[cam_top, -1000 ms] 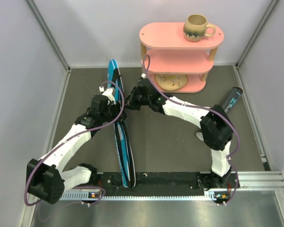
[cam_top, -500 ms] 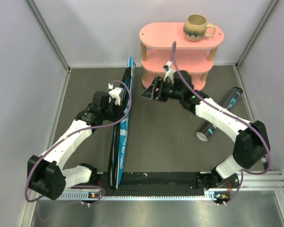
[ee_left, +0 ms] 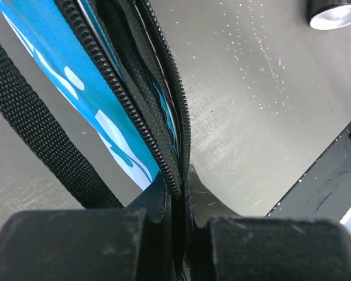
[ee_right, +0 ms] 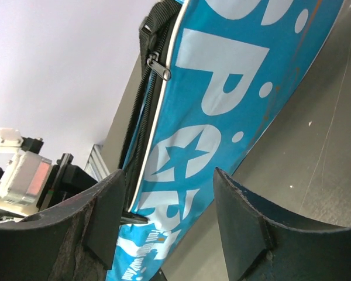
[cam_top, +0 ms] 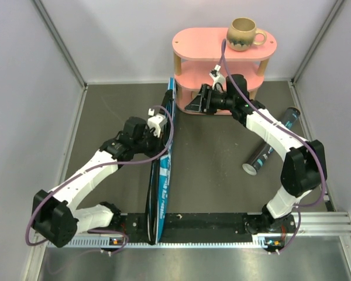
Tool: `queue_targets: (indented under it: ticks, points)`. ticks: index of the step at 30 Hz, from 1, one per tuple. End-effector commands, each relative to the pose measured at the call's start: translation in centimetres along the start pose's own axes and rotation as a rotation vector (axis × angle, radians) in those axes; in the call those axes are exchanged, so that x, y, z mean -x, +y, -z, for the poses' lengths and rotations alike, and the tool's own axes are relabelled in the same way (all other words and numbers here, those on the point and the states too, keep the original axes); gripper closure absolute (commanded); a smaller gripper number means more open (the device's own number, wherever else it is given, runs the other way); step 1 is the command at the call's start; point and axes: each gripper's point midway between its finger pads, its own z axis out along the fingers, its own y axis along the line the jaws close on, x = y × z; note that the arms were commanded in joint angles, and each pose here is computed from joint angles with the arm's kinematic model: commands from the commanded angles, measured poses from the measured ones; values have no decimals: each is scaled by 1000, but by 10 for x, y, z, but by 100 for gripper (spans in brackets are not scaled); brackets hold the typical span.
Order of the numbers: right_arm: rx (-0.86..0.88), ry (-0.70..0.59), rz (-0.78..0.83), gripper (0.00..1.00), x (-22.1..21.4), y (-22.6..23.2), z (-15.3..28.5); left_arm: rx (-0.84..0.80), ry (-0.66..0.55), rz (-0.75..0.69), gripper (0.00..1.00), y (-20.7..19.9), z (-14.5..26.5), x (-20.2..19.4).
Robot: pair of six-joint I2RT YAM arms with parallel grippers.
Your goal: Pack up the badminton gear
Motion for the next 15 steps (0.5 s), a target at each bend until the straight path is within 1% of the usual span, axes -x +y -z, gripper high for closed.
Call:
queue_targets:
  ticks: [1,4,7,12,15]
  points:
    - [62,-15,14,39,6,12,3,-63,-130,-23,100,-24,10,29]
    - [80,-9,10,37,5,17,4,-49,-157,27,100,-25,20,21]
    - [111,-6,13,35,3,20,5,-74,-182,-1,100,-31,25,14]
    - [123,20,-31,38,-5,19,1,-131,-162,-42,100,-42,25,14]
    - [125,-7,-3,38,-2,21,7,-180,-169,-116,100,-58,29,17]
